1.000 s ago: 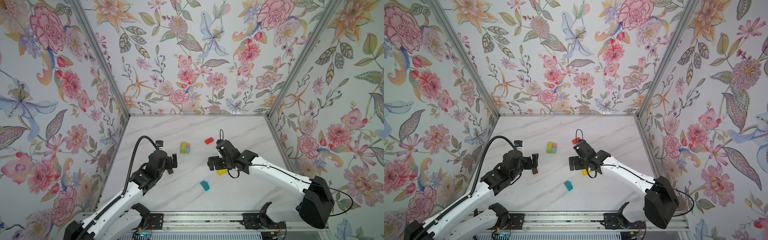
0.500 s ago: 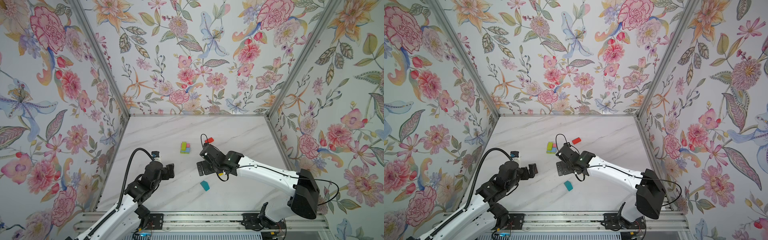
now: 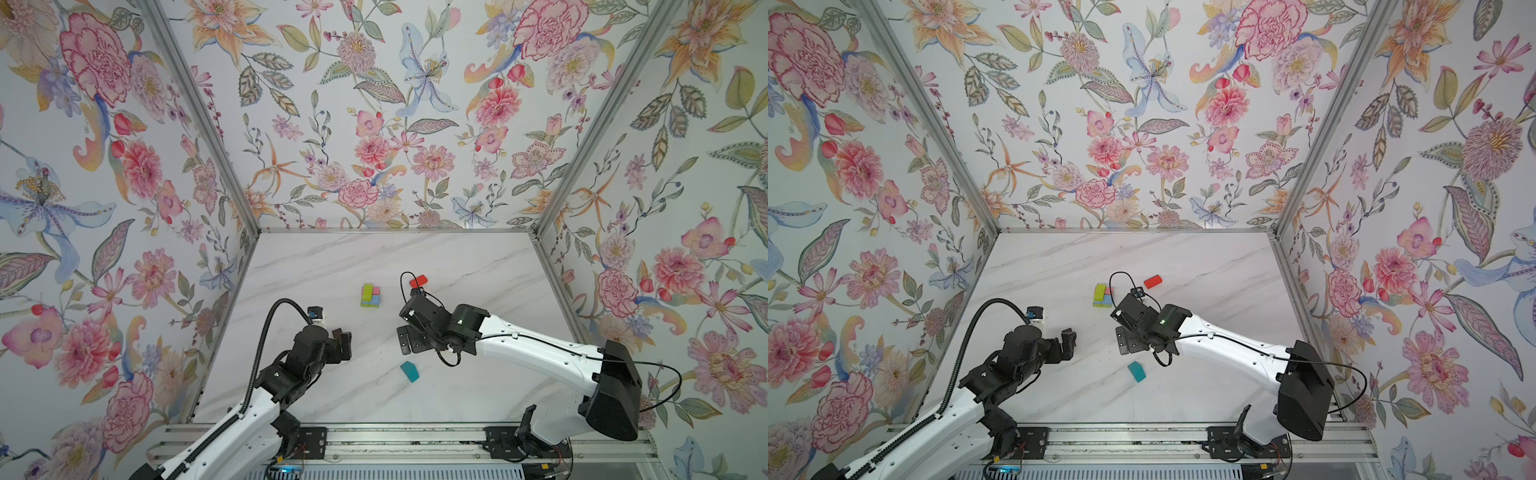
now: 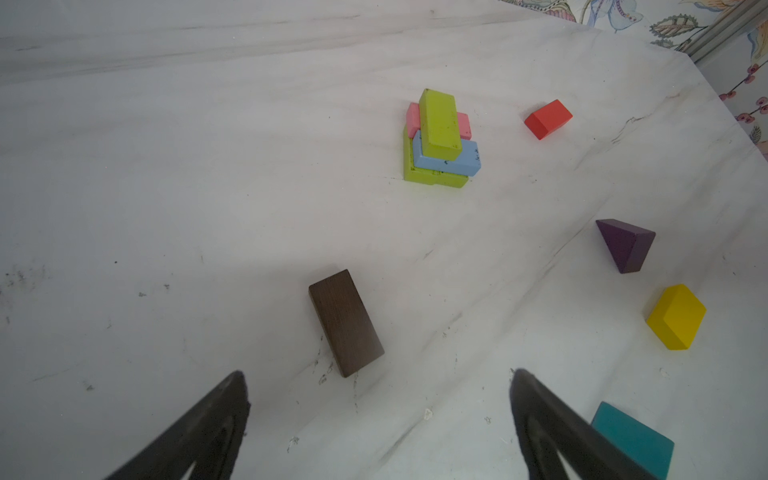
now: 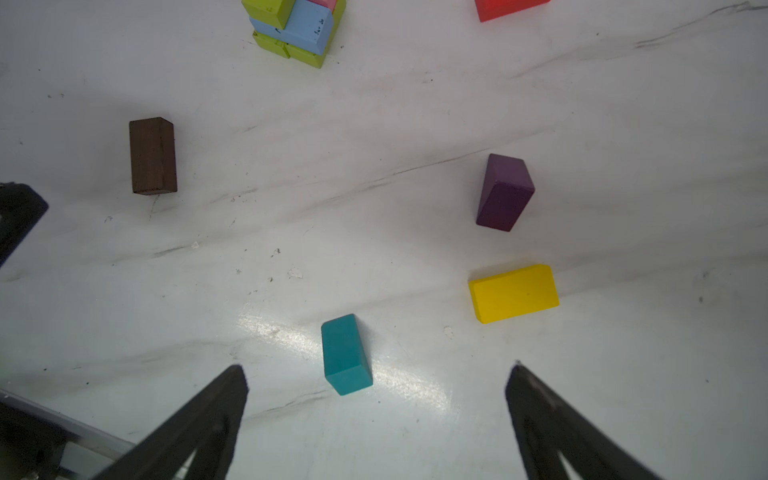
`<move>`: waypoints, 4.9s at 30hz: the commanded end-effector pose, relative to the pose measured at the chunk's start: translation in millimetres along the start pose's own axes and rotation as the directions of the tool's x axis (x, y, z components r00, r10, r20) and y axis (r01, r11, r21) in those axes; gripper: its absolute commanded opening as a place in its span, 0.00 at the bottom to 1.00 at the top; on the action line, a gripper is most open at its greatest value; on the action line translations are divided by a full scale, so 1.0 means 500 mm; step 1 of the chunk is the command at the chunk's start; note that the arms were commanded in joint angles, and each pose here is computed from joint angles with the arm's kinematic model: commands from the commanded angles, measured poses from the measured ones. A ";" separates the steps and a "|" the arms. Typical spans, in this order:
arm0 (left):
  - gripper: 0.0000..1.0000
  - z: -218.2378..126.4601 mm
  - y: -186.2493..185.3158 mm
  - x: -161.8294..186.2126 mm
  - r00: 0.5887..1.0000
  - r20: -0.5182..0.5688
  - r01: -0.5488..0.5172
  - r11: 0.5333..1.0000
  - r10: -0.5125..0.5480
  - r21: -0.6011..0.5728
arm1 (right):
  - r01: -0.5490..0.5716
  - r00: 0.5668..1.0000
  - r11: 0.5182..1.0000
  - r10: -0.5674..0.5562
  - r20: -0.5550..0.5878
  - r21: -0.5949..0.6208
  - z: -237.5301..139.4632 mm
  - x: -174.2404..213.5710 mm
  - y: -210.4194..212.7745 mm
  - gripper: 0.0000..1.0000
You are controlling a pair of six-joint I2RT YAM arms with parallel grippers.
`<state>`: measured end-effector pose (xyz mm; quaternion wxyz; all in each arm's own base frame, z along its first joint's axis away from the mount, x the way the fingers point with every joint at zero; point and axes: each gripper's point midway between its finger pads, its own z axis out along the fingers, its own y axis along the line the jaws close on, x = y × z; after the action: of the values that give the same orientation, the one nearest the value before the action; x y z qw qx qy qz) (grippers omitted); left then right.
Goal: Build the wood block tower
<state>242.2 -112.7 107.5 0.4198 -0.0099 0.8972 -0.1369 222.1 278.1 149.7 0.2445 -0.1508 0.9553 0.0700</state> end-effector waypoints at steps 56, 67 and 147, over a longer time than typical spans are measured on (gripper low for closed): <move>0.72 0.154 0.024 0.061 0.979 -0.199 -0.072 0.980 0.034 -0.187 | -0.012 1.000 1.000 0.012 -0.012 -0.010 0.087 -0.025 -0.120 0.99; 0.63 0.174 -0.001 0.068 0.975 -0.221 -0.056 0.987 0.023 -0.148 | -0.025 1.000 1.000 0.024 -0.016 -0.002 0.086 -0.018 -0.139 0.99; 0.99 0.029 0.100 0.082 0.988 -0.003 0.152 0.978 -0.154 -0.142 | -0.056 0.989 0.997 0.048 -0.143 -0.050 0.254 -0.016 0.254 0.59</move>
<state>231.1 -71.7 57.2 0.3996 -0.0986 0.9068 -0.0907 243.5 426.4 51.9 0.1744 -0.1483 0.9681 0.1020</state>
